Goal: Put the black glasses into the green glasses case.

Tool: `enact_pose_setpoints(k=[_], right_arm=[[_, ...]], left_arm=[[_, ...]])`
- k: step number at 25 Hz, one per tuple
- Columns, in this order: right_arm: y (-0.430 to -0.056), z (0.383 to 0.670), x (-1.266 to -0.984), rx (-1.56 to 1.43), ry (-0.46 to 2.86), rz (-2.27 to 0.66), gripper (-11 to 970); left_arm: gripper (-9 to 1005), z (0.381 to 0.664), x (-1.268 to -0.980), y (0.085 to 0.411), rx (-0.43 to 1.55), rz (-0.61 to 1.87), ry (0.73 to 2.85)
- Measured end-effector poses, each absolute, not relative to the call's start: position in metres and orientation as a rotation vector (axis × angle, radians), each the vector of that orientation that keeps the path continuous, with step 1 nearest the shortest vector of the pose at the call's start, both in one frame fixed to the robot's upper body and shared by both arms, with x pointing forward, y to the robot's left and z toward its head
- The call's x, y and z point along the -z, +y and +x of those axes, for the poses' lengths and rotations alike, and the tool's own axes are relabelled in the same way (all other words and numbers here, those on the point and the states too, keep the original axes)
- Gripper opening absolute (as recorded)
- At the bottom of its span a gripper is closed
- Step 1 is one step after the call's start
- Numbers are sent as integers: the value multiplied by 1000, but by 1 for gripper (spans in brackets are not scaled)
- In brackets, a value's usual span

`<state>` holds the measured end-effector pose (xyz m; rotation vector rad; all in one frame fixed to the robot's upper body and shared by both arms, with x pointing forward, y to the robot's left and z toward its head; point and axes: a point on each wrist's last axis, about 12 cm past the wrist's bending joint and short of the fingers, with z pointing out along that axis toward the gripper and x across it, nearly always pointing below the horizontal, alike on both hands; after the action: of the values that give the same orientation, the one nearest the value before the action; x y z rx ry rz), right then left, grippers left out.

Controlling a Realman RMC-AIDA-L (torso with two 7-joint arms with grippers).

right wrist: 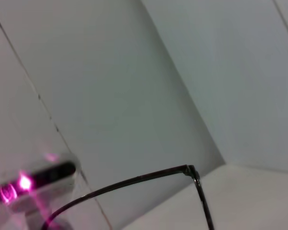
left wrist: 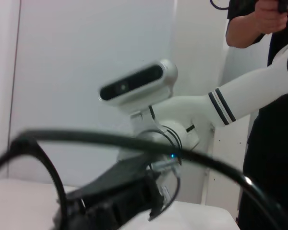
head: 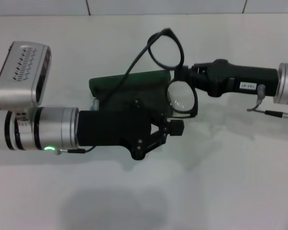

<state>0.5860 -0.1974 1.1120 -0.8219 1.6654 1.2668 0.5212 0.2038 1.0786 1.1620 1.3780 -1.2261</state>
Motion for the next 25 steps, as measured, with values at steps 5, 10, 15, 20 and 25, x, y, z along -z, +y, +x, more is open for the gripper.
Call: enact_pose_setpoints(k=[5, 10, 15, 20, 25], right_arm=[[-193, 582, -1107, -1266, 1694, -893, 68], [-188, 576, -1104, -1284, 1696, -968, 67], [-185, 571, -1106, -1321, 1675, -1004, 66], [-186, 570, -1107, -1328, 1669, -1011, 65], [-186, 570, -1107, -1331, 1665, -1014, 65]], left_arm=[[3, 522, -1080, 204, 1223, 1156, 1375], [4, 524, -1081, 204, 1220, 1160, 1372], [5, 525, -1082, 203, 1218, 1163, 1368], [5, 525, -1082, 202, 1217, 1163, 1367], [6, 526, -1082, 202, 1216, 1162, 1367]])
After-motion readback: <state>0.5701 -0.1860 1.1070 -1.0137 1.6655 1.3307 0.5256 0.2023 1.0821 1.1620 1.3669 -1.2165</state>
